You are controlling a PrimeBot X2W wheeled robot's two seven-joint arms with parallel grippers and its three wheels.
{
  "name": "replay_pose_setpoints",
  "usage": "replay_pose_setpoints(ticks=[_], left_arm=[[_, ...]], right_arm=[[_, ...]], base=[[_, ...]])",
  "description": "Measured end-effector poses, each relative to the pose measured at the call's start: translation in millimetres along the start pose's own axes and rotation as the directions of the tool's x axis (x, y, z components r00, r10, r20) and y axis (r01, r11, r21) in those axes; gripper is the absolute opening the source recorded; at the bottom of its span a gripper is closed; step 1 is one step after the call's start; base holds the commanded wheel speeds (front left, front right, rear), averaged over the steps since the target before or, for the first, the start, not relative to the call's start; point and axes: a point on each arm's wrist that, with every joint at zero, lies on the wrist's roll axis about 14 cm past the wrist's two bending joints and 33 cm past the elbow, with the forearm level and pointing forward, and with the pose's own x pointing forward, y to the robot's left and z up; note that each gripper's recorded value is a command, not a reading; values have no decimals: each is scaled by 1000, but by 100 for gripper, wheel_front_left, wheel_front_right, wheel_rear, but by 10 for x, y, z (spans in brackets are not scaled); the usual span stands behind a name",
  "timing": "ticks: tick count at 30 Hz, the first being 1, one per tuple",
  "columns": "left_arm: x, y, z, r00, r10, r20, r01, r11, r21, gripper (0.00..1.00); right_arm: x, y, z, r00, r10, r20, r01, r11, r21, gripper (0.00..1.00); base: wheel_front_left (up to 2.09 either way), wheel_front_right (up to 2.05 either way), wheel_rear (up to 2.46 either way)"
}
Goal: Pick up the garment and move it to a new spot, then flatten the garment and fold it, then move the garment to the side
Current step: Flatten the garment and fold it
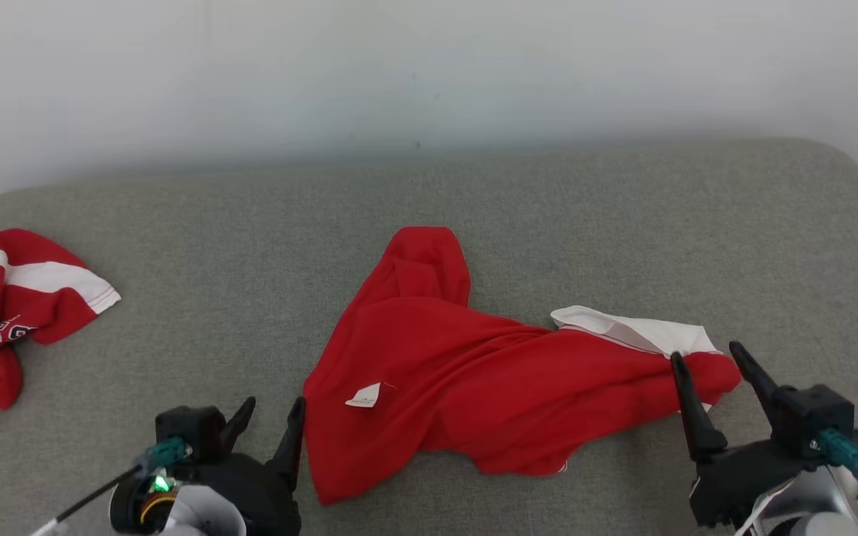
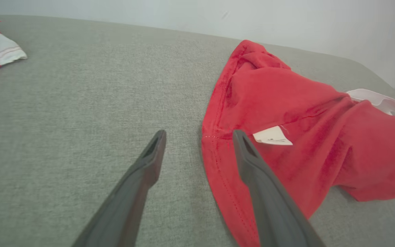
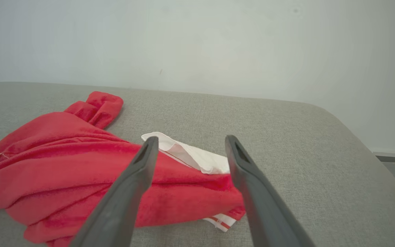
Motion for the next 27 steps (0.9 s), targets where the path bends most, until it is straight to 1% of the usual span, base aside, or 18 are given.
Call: replay_pose_setpoints(ticks=[4,10,17,22,23,24,25,26,27], left_arm=[[214,-57,-84,996,-25,-81,25,1000,-3,100],[353,-37,-386,976,-27,-218,24,1000,-13,100],[489,9,-440,972,1,-235,4,1000,19,100],[516,4,-557,950,5,-311,15,998,62,100],[521,1,-565,947,5,-320,19,997,72,78],[525,-4,-572,945,3,-328,25,996,81,46],[525,-4,-572,945,3,-328,25,996,81,46],[525,1,-582,942,4,-335,27,996,86,4],[527,3,-584,942,3,-335,28,996,88,0]], right_arm=[[118,-35,42,1000,-3,8,3,1000,-2,100],[121,-60,-140,999,-21,-32,22,999,30,100],[99,-139,-248,998,-47,-53,49,998,39,100],[117,-133,-259,998,-36,-59,38,999,23,100],[126,-139,-254,998,-34,-61,35,999,15,100],[138,-157,-238,998,-33,-60,33,999,6,100],[138,-157,-238,998,-33,-60,33,999,6,100],[155,-180,-222,998,-33,-61,33,999,-5,100],[175,-207,-205,997,-34,-63,33,999,-16,100]], base=[[0,0,0],[0,0,0],[0,0,0],[0,0,0],[0,0,0],[0,0,0],[0,0,0],[0,0,0],[0,0,0]])
